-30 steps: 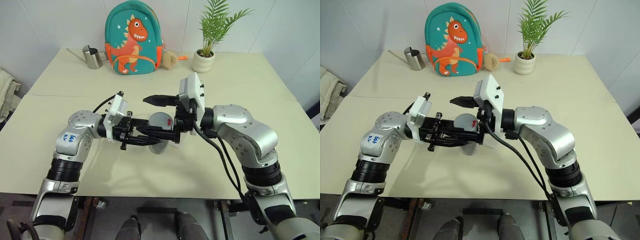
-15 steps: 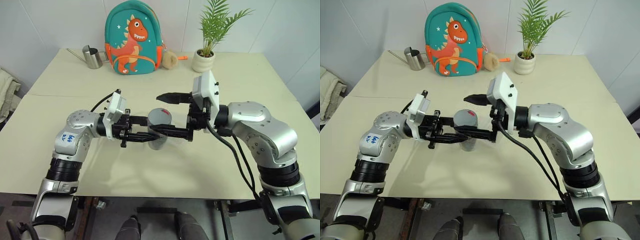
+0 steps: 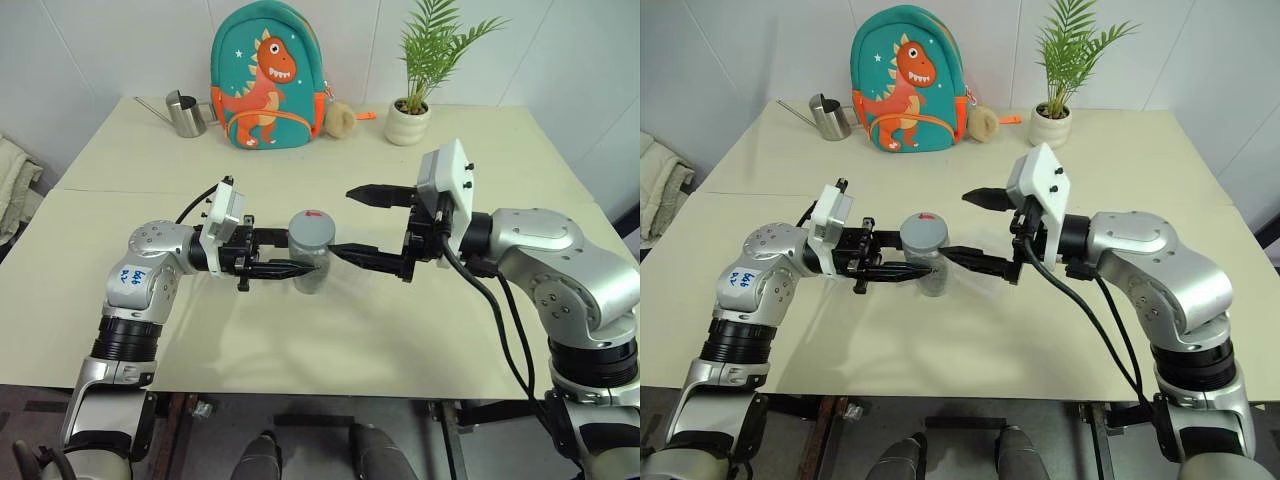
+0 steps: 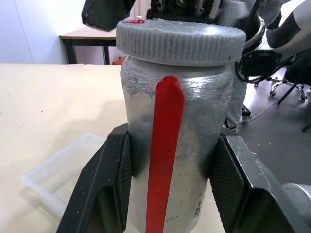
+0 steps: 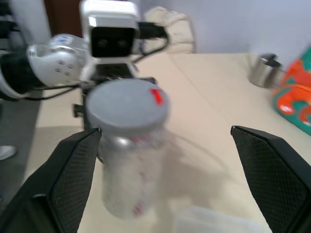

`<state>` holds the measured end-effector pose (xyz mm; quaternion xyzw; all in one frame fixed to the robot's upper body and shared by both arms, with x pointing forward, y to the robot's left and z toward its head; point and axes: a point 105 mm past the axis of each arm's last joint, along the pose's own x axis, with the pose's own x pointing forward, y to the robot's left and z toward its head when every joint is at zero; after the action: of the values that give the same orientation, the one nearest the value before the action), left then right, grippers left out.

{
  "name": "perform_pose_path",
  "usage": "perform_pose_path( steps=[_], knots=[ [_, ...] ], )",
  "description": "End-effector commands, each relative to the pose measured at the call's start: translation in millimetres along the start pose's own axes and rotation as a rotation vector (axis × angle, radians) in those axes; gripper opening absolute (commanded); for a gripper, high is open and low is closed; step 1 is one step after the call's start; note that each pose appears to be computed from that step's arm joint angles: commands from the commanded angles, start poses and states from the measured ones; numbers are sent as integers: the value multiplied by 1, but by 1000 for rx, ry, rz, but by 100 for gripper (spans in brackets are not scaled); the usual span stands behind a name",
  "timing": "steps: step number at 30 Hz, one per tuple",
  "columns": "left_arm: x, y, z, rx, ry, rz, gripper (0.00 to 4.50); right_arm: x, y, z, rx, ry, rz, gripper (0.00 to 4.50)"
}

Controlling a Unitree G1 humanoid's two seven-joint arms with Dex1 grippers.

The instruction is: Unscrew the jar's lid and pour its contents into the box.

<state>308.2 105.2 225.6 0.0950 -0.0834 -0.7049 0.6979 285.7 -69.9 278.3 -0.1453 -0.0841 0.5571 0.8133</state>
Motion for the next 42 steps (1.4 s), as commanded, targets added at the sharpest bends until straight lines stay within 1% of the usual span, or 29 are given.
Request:
perform_pose_path(
  steps=[1, 8, 13, 17, 19, 22, 29, 34, 42],
  knots=[
    [-1, 1, 9, 42, -15, -4, 185, -8, 3, 11, -44, -15, -20, 448],
    [-2, 4, 8, 30, -22, 6, 185, -18, -1, 17, -54, -6, -58, 448],
    [0, 6, 9, 26, -27, 0, 185, -17, -6, 29, -41, -60, -82, 448],
    [3, 7, 9, 26, -34, -16, 185, -2, -2, 42, 3, -160, -55, 448],
    [5, 7, 9, 27, -40, -25, 185, 6, 4, 43, 36, -186, -21, 448],
    [7, 7, 10, 30, -47, -37, 185, 21, 14, 40, 65, -193, 51, 448],
    [8, 6, 9, 42, -40, -54, 185, 45, 21, 36, 72, -189, 113, 448],
    [9, 5, 9, 48, -34, -56, 185, 56, 20, 34, 75, -189, 120, 448],
    [9, 5, 7, 51, -28, -48, 185, 64, 24, 31, 96, -191, 126, 448]
  ],
)
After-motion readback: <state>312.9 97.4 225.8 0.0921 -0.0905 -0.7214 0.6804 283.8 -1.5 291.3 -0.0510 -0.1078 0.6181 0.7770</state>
